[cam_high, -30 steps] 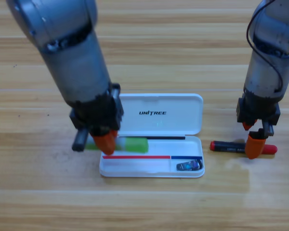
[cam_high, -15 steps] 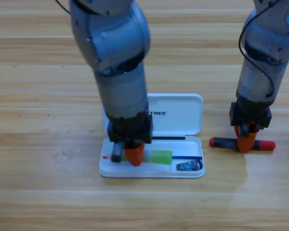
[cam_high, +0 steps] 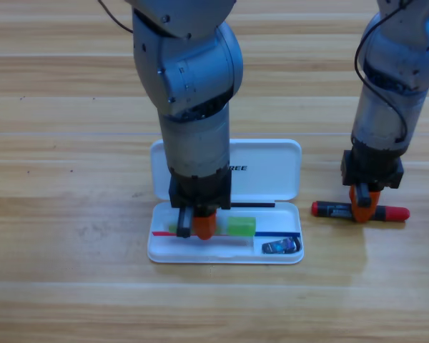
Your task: Clean up eraser and pencils
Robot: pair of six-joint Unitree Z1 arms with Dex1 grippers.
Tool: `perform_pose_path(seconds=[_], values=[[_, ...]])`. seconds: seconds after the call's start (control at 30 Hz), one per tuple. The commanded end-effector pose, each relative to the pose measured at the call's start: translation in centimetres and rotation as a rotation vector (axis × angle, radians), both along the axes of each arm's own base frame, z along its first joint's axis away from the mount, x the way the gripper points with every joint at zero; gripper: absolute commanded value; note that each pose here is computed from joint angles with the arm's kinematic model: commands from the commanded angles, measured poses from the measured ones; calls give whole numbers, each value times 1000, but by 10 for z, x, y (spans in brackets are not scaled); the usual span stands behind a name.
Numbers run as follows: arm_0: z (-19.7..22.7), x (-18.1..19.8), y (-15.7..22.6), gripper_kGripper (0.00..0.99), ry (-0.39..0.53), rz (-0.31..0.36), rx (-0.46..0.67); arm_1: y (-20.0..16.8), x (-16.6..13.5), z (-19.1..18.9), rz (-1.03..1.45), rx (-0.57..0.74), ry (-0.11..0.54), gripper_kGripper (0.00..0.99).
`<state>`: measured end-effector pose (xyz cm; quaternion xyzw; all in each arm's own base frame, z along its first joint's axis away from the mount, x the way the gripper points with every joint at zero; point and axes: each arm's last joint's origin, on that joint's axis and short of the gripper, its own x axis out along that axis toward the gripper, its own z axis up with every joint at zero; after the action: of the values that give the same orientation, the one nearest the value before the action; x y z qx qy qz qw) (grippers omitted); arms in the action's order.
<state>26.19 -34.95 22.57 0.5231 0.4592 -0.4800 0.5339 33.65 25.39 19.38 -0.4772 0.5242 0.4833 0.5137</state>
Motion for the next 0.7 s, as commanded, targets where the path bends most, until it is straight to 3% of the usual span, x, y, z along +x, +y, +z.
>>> perform_pose_path(seconds=[0.03,0.23,0.7], values=[[-19,-8,-3,0,22,-14,60,-15,-19,41,-18,45,-26,0],[-21,-9,3,0,31,-8,73,-18,-35,62,-11,78,-30,0],[-20,-8,8,0,33,-3,57,-21,-41,69,-15,87,-29,0]])
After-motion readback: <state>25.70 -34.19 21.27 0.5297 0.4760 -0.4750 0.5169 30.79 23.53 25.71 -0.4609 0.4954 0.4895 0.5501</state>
